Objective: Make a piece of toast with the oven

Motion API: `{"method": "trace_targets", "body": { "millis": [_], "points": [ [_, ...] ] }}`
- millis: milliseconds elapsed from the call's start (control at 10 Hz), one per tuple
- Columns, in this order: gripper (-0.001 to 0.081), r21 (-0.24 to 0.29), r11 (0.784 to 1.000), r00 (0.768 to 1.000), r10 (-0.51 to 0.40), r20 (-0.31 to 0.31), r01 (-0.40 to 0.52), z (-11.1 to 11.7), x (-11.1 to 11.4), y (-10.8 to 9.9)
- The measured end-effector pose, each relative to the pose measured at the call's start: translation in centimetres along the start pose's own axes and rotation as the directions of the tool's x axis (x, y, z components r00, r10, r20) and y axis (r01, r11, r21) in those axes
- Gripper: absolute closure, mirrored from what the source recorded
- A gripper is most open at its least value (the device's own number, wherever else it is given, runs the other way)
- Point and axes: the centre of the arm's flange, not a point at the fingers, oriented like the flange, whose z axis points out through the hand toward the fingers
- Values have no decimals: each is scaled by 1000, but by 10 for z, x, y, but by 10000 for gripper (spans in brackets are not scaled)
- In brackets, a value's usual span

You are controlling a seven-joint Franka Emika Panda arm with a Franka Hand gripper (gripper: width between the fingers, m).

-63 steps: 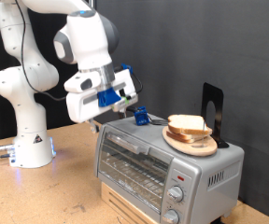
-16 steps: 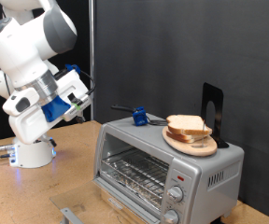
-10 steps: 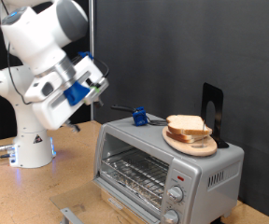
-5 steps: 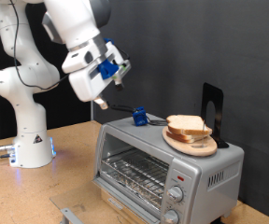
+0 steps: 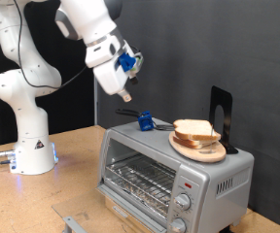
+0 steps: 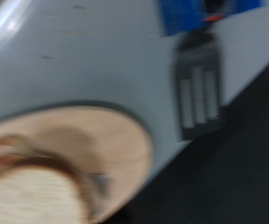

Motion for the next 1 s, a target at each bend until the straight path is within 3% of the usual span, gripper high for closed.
{"method": "trace_targets", "body": {
  "millis": [400,700,1000],
  "points": [
    [-3,-44,998,998,-52,-45,50,4,-49,-50],
    [-3,-69,996,995,-61,-76,56,-1,-74,-57],
    [-3,-73,996,996,-55,-71,50,-4,-77,-54]
  ]
}}
